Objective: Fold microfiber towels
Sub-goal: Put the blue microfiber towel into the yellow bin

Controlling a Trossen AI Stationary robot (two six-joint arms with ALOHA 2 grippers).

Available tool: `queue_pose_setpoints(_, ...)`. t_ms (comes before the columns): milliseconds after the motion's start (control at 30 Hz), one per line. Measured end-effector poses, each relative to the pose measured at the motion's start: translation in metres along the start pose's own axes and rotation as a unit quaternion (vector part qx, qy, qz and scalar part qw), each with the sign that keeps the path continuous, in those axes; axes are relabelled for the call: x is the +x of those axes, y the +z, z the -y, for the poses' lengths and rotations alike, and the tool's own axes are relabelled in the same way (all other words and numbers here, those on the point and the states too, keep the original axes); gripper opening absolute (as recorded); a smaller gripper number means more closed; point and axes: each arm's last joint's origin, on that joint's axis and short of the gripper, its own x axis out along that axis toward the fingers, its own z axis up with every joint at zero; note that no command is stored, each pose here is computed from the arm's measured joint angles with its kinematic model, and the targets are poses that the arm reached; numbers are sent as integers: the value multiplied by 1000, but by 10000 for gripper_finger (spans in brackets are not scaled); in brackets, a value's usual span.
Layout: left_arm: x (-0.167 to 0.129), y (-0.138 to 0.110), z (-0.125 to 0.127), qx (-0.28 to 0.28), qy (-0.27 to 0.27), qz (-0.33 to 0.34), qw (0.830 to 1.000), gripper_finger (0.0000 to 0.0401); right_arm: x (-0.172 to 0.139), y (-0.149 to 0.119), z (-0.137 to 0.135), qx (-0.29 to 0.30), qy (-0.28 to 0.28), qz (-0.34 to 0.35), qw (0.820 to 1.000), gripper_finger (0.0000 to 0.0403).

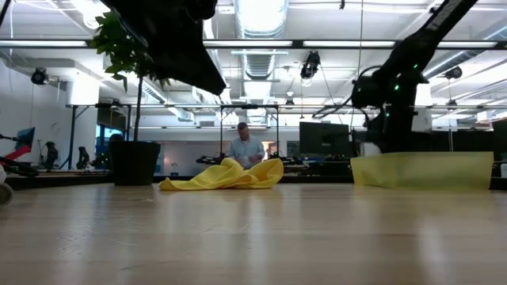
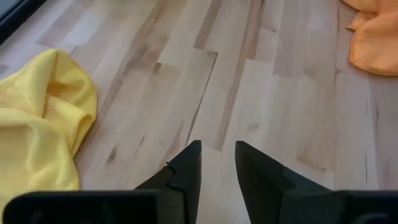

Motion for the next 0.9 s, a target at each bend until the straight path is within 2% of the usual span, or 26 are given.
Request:
queue_pose_setpoints(233, 0, 0, -1, -3, 1, -2, 1000, 83, 21, 14, -5, -9, -23, -10, 1000, 9)
queue_pose_setpoints(400, 0, 0, -2, -4, 3, -2, 1000, 83, 25, 28, -4, 15, -24, -3, 1000, 9)
queue_pose_setpoints(567, -1, -1, -3, -5, 2, -2, 1000, 83, 16, 43, -4, 13, -31, 24, 999, 9)
queue_pose_setpoints(733, -2, -1, -4, -5, 5, -2, 1000, 83, -5, 49, -2, 17, -49, 51, 997, 9)
queue_pose_setpoints(800, -1, -1, -5, -7, 7, -2, 1000, 83, -9, 49, 2, 23, -72, 48, 996, 9)
queue_pose_setpoints(900, -1, 0, -5, -8, 8, -1, 1000, 83, -8, 51, 12, 42, -72, 24, 996, 9)
